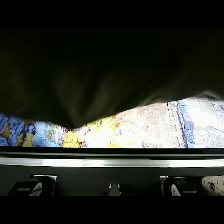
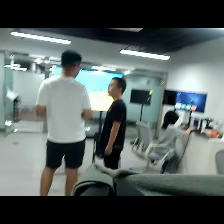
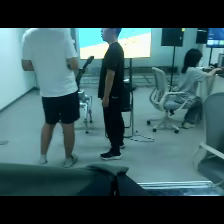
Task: Fold the shirts.
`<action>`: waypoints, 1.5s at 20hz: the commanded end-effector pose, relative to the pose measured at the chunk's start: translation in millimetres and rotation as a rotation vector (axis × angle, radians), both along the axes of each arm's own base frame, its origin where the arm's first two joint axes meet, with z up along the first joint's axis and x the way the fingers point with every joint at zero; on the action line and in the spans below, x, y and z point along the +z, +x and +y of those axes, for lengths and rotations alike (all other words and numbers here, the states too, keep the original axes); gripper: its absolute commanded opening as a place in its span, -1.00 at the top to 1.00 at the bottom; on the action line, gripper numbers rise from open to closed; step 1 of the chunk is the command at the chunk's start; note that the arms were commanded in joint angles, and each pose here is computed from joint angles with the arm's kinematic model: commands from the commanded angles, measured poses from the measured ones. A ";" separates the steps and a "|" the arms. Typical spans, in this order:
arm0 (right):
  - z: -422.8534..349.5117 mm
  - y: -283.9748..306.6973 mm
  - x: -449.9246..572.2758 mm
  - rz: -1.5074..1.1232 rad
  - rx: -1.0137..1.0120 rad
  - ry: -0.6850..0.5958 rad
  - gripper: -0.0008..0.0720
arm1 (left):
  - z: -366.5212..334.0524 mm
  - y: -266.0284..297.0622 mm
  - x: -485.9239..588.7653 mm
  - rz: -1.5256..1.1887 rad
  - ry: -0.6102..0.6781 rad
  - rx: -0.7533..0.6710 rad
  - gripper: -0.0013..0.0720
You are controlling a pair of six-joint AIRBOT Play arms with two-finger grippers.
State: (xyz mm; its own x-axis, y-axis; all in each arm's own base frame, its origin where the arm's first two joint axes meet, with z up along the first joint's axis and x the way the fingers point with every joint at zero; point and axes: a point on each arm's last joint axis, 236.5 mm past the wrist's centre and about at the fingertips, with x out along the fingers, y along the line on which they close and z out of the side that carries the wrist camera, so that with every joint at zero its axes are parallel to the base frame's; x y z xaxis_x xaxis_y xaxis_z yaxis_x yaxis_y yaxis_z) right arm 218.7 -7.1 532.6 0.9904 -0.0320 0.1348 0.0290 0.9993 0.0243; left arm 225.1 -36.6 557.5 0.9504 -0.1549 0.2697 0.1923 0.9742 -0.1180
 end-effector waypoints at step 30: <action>3.8 153.9 -533.4 1.707 0.135 0.439 -0.03 | 63.5 36.3 -634.9 1.958 -0.306 -0.071 -0.23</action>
